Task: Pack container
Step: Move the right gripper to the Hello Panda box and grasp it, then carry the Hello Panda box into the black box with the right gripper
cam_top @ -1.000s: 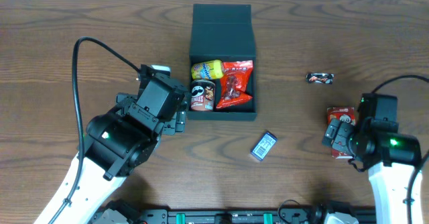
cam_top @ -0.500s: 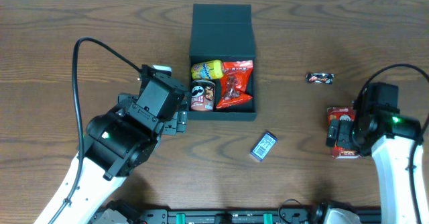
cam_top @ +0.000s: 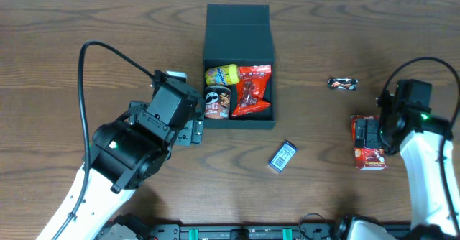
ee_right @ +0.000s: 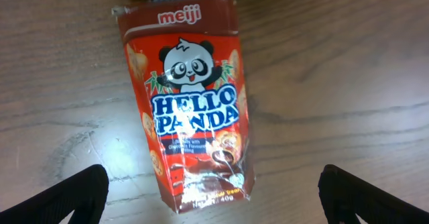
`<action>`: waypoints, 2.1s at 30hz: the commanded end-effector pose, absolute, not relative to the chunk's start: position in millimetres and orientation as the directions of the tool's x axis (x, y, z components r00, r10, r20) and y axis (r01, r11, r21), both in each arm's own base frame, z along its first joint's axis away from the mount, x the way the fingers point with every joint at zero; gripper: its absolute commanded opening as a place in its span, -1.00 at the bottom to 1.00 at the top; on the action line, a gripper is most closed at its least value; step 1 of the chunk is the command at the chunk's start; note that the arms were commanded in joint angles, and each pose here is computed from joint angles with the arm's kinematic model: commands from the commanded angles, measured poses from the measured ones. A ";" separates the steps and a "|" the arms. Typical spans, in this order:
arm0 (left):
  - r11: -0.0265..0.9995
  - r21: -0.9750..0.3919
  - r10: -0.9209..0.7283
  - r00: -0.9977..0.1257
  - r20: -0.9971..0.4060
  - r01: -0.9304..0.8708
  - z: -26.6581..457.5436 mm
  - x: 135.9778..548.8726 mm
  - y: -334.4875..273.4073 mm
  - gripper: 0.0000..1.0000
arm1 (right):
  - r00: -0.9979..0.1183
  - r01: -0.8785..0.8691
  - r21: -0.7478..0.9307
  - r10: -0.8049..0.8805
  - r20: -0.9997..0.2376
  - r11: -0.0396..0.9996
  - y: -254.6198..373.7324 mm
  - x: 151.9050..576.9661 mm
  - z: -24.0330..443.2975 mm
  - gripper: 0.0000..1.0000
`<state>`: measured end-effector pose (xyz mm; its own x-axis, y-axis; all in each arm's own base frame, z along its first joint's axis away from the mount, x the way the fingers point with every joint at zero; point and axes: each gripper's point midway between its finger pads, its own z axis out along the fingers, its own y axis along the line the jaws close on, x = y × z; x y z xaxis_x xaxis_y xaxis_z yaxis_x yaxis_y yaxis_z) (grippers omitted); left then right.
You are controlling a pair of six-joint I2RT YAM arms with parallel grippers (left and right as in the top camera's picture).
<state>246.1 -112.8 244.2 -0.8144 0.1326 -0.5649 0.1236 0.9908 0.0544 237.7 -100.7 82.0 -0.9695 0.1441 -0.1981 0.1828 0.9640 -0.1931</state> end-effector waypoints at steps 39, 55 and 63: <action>0.991 0.052 0.132 -0.818 -0.560 0.124 242.3 246.0 -112.9 0.90 | -0.983 0.182 -0.160 0.180 -0.031 0.970 -103.0 246.5 13.4 0.97; 0.991 0.052 0.132 -0.819 -0.559 0.124 242.1 245.9 -112.8 0.90 | -0.980 0.197 -0.156 0.194 -0.035 0.968 -102.5 246.4 12.2 0.31; 0.991 0.051 0.131 -0.818 -0.560 0.124 242.3 246.2 -113.1 0.90 | -0.980 0.198 -0.157 0.194 -0.041 0.968 -102.9 247.8 12.2 0.00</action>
